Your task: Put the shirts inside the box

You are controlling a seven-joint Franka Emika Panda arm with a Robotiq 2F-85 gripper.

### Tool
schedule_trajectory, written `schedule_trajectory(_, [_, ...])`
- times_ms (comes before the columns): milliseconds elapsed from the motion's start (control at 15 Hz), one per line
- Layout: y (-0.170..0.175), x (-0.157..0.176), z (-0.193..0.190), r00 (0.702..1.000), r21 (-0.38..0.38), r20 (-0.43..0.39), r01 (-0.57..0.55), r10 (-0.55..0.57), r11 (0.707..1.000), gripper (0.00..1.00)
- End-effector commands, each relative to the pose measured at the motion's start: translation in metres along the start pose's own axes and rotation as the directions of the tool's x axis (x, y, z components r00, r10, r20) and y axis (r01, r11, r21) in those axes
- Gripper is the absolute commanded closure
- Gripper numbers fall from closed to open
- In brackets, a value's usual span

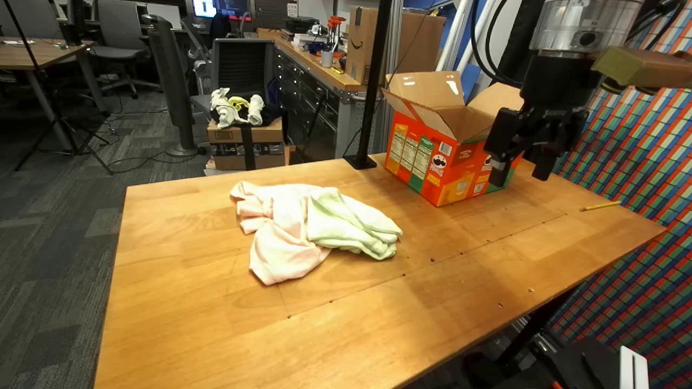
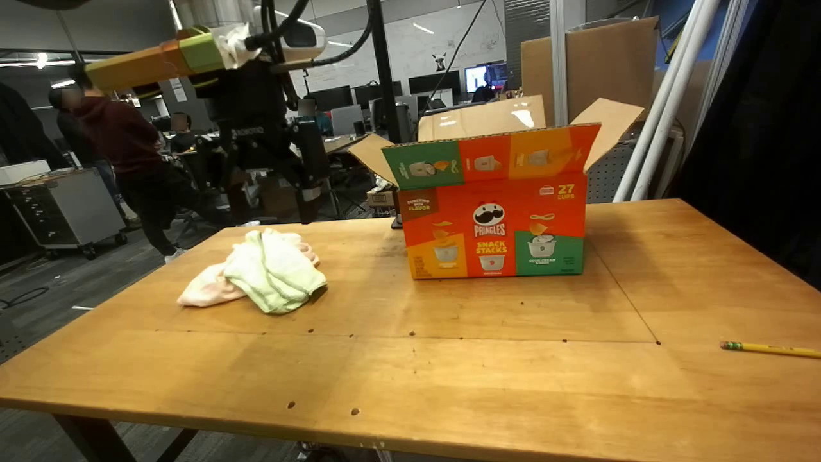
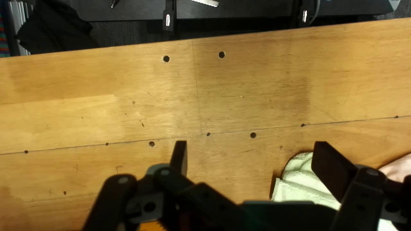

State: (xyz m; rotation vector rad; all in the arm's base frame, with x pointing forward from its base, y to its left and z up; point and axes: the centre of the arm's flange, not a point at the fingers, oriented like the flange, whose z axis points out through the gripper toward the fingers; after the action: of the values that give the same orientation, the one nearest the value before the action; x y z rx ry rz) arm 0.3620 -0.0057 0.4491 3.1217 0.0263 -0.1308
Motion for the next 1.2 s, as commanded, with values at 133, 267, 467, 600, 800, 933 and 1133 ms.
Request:
schedule_trajectory(133, [0.000, 0.000, 0.000, 1.000, 0.000, 0.000, 0.000, 0.000, 1.000, 0.00])
schedule_trajectory(267, [-0.005, 0.006, 0.007, 1.000, -0.018, 0.017, 0.014, -0.014, 1.000, 0.00])
schedule_trajectory(467, [-0.034, 0.015, 0.018, 0.996, -0.020, 0.045, 0.075, -0.074, 0.997, 0.00])
schedule_trajectory(600, [-0.071, 0.024, 0.029, 0.990, -0.019, 0.052, 0.133, -0.132, 0.991, 0.00])
schedule_trajectory(800, [-0.139, 0.034, 0.049, 0.976, 0.002, 0.028, 0.214, -0.214, 0.977, 0.00])
schedule_trajectory(933, [-0.177, 0.039, 0.059, 0.966, 0.012, 0.005, 0.258, -0.258, 0.966, 0.00])
schedule_trajectory(1133, [-0.214, 0.048, 0.068, 0.948, 0.029, -0.054, 0.315, -0.313, 0.949, 0.00])
